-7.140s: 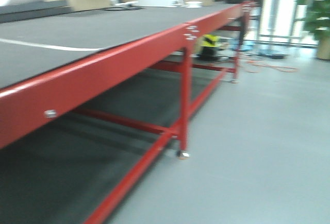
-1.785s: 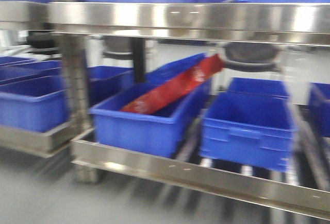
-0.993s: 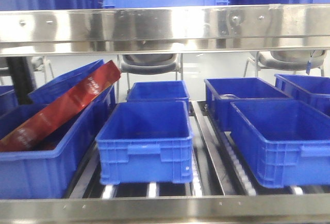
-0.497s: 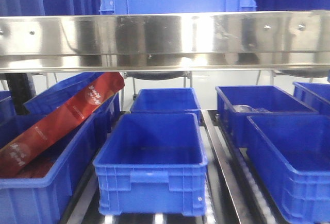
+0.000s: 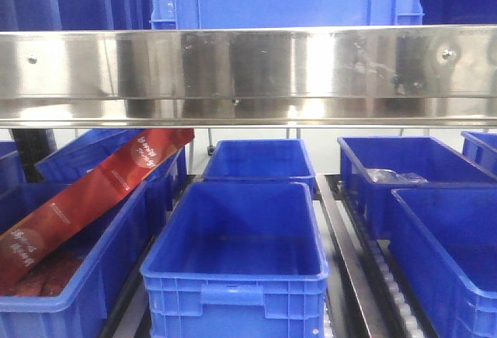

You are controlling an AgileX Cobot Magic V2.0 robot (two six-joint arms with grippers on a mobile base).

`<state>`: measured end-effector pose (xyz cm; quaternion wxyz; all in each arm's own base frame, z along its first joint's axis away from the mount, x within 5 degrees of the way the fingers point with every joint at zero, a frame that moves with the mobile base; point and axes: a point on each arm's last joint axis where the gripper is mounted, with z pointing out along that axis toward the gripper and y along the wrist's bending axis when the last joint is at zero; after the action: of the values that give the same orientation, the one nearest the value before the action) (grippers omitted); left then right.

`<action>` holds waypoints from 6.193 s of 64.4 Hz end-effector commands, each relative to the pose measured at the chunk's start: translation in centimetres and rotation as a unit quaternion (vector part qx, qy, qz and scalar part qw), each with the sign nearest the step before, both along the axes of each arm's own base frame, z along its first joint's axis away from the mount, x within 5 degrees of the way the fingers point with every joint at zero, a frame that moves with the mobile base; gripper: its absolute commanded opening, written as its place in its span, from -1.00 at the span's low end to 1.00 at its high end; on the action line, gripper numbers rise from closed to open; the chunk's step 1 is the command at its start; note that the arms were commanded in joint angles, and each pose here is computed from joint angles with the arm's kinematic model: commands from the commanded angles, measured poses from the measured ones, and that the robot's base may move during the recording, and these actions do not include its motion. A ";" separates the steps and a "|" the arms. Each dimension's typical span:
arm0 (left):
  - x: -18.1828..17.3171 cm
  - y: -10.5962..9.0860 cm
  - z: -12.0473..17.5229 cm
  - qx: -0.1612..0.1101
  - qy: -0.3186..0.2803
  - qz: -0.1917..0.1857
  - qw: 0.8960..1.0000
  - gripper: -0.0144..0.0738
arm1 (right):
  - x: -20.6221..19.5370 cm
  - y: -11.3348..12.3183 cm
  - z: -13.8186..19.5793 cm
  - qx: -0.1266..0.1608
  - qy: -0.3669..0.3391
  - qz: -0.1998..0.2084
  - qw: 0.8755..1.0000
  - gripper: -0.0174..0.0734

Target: Place valve from conveyor to right shelf box

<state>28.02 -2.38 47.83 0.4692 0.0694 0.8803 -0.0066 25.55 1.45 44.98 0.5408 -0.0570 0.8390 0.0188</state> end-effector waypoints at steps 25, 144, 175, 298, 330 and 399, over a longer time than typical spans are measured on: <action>0.1 -0.2 1.6 -0.011 -0.074 -0.001 0.997 -0.93 | -0.2 -0.2 2.2 0.003 -0.086 -0.009 0.996 -0.97; 3.1 -3.0 5.1 -0.038 -0.207 -0.062 0.976 -0.93 | 1.0 1.6 6.7 0.031 -0.156 0.026 0.987 -0.97; 10.7 -14.1 1.0 -0.058 -0.179 -0.175 0.966 -0.93 | 10.0 11.1 4.3 0.043 -0.118 0.139 0.982 -0.97; -2.6 -1.3 3.8 0.009 -0.084 -0.019 0.996 -0.92 | -2.4 4.1 3.1 0.031 -0.094 0.085 0.991 -0.96; -14.9 1.5 -9.9 -0.003 -0.204 0.008 0.979 -0.92 | -10.3 2.0 -9.6 0.035 -0.115 0.063 0.991 -0.96; -19.9 1.7 -17.7 -0.058 -0.296 0.012 0.953 -0.92 | -15.2 0.9 -15.2 0.040 -0.152 0.056 0.986 -0.96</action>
<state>8.24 -0.73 29.92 0.7028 0.0362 0.7100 -0.0258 10.42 2.44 29.55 0.6513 -0.0879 0.7499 0.0759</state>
